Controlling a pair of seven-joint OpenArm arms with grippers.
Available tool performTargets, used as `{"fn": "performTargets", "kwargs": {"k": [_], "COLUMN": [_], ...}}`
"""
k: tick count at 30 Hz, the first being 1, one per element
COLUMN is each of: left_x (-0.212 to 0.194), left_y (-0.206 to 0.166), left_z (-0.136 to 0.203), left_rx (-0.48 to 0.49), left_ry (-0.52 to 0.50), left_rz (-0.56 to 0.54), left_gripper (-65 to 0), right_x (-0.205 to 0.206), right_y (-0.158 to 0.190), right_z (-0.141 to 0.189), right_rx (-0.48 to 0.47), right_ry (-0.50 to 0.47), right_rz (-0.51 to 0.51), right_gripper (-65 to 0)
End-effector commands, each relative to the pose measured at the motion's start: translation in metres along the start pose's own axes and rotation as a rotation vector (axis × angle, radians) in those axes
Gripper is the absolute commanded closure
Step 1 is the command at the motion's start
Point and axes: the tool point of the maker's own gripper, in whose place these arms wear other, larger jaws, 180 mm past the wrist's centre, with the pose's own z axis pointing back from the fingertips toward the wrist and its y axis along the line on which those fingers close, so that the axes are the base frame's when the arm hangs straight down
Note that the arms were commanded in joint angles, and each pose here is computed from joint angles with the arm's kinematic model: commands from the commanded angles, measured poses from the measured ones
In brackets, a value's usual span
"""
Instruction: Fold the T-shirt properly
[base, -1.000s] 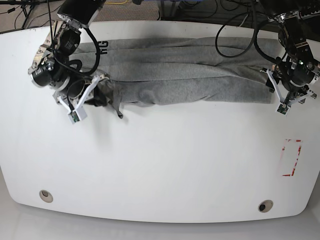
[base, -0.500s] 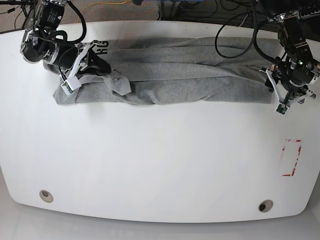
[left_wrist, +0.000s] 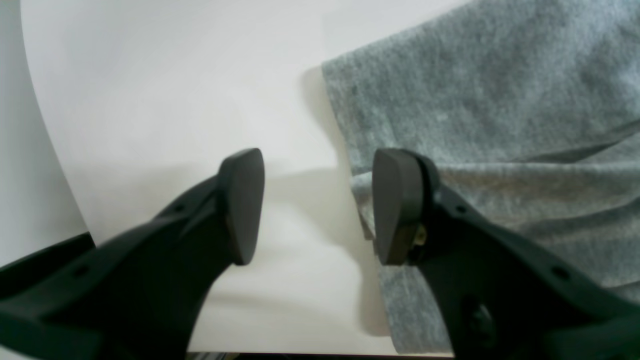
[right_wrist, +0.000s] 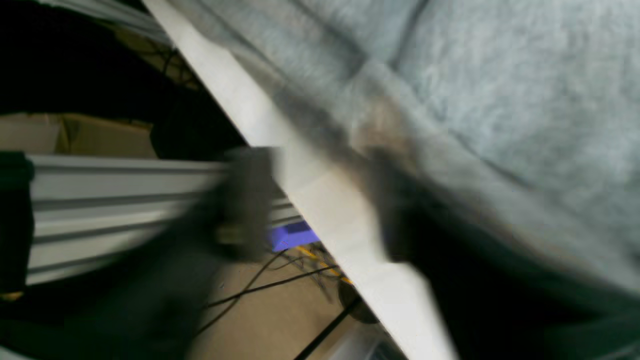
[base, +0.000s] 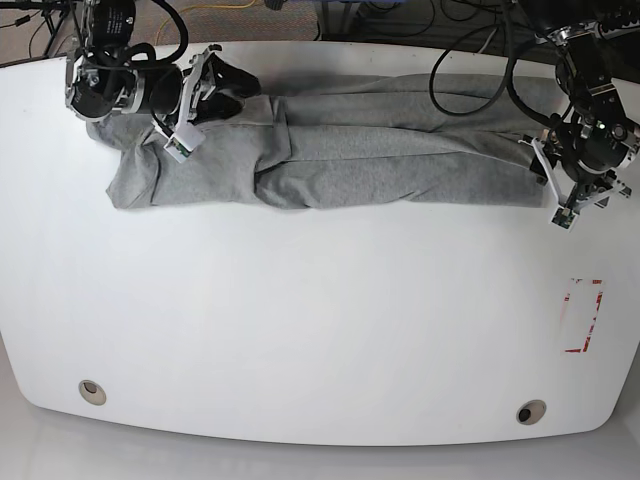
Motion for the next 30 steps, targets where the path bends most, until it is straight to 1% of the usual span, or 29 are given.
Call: {"fn": "performTargets", "kwargs": {"k": [1,2,3,6,12,17,19,22,24,26,30], "left_x": [0.006,0.006,0.006,0.005,0.005,0.003,0.004,0.005,0.004,0.003,0.003], "left_y": [0.008,0.008,0.008,0.008,0.007,0.004,0.001,-0.004,-0.005,-0.005,-0.008], "left_z": [0.005,0.004,0.004,0.005,0.004,0.004,0.004,0.003,0.003,0.004,0.004], "left_rx": [0.023,0.022,0.022,0.023,0.021,0.012,0.005,-0.006,-0.007,-0.011,-0.036], "left_ry": [-0.024,-0.022,-0.022,-0.022,-0.021,-0.021,-0.025,-0.033,-0.036,-0.046,-0.079], "left_rz": [-0.008,-0.008,-0.008,-0.007,-0.006,-0.006,0.000,0.019,0.037,0.071,0.146], "left_gripper": [-32.8,-32.6,-32.6,-32.6,-32.6,-32.6,-32.6,-32.6,-32.6,-32.6,-32.8], "right_x": [0.012,0.014,0.016,0.019,0.033,0.028,0.024,0.016,0.009,0.005,0.005], "right_y": [-0.007,-0.012,-0.015,-0.023,-0.039,-0.053,-0.060,-0.072,-0.080,-0.088,-0.101], "right_z": [0.014,0.020,0.023,0.031,0.046,0.045,0.043,0.042,0.042,0.043,0.046], "right_rx": [-0.035,-0.058,-0.073,-0.106,-0.171,-0.253,-0.298,-0.376,-0.431,-0.487,-0.573], "right_ry": [-0.049,-0.064,-0.074,-0.094,-0.130,-0.082,-0.066,-0.028,0.004,0.022,0.021], "right_rz": [0.018,0.011,0.008,0.005,0.022,0.028,0.023,0.013,0.007,0.007,0.020], "right_gripper": [-44.1,-47.4,-48.7,-48.0,-39.5,-26.6,-20.0,-13.8,-12.4,-12.7,-13.6]}}
